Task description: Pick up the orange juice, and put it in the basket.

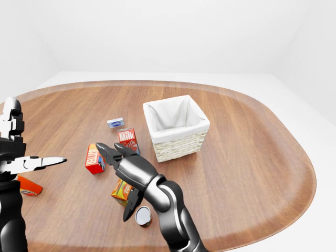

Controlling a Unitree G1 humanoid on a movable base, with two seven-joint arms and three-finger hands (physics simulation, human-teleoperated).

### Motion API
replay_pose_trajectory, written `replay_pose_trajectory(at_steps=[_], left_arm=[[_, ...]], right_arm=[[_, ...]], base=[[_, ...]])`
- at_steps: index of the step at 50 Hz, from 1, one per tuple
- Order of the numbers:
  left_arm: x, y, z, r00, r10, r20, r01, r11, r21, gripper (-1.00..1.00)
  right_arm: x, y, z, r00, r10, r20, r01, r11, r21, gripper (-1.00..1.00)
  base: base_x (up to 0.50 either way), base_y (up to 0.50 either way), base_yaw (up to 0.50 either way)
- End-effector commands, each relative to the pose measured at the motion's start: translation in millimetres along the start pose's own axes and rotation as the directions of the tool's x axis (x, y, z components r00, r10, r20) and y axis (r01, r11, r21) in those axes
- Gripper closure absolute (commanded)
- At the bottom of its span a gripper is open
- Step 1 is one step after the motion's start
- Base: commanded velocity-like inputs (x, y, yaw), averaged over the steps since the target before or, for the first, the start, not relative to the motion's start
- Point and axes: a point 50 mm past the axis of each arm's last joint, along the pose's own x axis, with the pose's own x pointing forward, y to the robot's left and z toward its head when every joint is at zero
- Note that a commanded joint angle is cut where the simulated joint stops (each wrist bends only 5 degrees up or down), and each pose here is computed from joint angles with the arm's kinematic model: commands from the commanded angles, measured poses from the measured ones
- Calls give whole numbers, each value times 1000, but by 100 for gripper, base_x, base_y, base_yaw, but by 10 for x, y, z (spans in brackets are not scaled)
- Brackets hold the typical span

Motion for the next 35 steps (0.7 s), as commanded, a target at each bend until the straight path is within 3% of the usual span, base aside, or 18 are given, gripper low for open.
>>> replay_pose_trajectory(at_steps=[1, 35], left_arm=[[-3, 1, 11, 1000, 0, 4, 0, 1000, 0, -100], [2, 4, 31, 1000, 1, 14, -1, 1000, 2, -100]], right_arm=[[98, 130, -135, 1000, 21, -23, -20, 999, 48, -100], [246, 358, -385, 997, 58, -49, -52, 992, 116, -100]], base=[[0, 0, 0], [0, 0, 0]])
